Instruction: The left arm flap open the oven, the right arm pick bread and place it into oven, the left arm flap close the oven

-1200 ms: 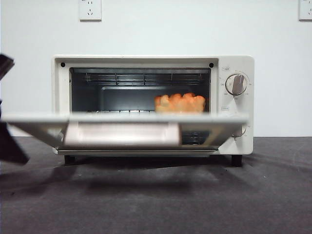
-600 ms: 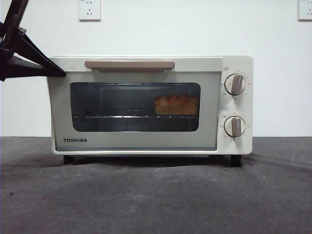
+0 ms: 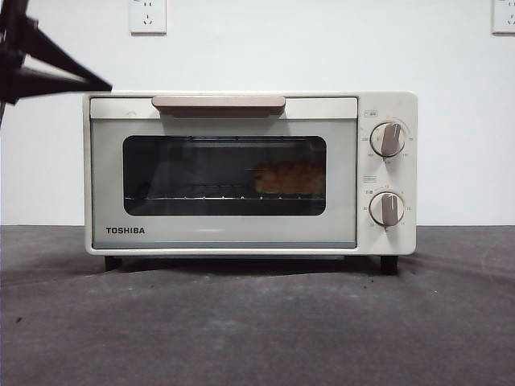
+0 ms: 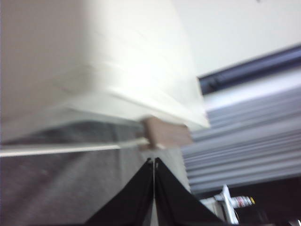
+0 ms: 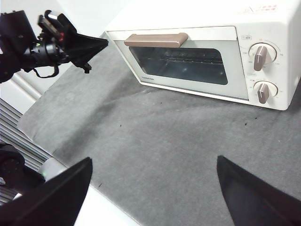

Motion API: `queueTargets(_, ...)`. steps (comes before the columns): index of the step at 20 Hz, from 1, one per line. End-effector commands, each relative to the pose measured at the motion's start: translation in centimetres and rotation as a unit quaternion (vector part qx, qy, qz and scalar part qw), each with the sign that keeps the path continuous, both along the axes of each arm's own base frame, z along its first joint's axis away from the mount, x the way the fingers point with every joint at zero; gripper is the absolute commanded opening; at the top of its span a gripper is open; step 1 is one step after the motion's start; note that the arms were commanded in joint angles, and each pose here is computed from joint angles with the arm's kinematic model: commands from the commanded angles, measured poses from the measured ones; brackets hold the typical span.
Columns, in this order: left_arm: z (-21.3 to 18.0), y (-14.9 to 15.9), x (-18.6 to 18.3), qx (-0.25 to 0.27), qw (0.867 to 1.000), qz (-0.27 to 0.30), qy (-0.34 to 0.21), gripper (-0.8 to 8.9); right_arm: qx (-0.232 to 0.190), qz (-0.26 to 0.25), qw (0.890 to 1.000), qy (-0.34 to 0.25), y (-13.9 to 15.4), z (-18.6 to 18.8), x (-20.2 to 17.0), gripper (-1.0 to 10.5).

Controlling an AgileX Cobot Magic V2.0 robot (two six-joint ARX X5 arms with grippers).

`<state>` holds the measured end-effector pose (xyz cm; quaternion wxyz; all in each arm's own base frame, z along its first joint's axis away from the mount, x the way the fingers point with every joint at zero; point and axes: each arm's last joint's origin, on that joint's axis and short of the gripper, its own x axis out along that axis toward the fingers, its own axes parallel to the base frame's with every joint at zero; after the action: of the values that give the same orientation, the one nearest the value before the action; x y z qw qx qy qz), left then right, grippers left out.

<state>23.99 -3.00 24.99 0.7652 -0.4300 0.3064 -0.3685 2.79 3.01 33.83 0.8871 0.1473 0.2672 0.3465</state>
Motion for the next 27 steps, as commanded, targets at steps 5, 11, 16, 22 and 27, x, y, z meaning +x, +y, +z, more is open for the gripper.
queueTargets(5,2.7,-0.2,-1.7,-0.01,0.998,-0.037,-0.059,0.09,0.006,0.003,1.0,-0.014,-0.1,0.5,-0.1,4.1)
queueTargets(11,5.1,-0.4,-4.7,-0.01,0.992,-0.057,-0.111,0.09,-0.014,0.015,0.999,-0.037,-0.1,0.5,-0.1,4.1)
queueTargets(16,6.8,-0.2,-8.3,0.015,0.986,-0.031,-0.161,0.09,-0.031,0.028,0.996,-0.077,0.0,0.8,-0.1,4.1)
queueTargets(22,6.8,0.4,-13.6,0.099,0.972,0.041,-0.21,0.09,-0.024,0.036,0.989,-0.139,0.1,1.7,0.1,4.1)
queueTargets(27,6.4,0.7,-17.2,0.169,0.943,0.056,-0.281,0.09,-0.033,0.038,0.985,-0.163,0.2,1.9,0.2,3.4)
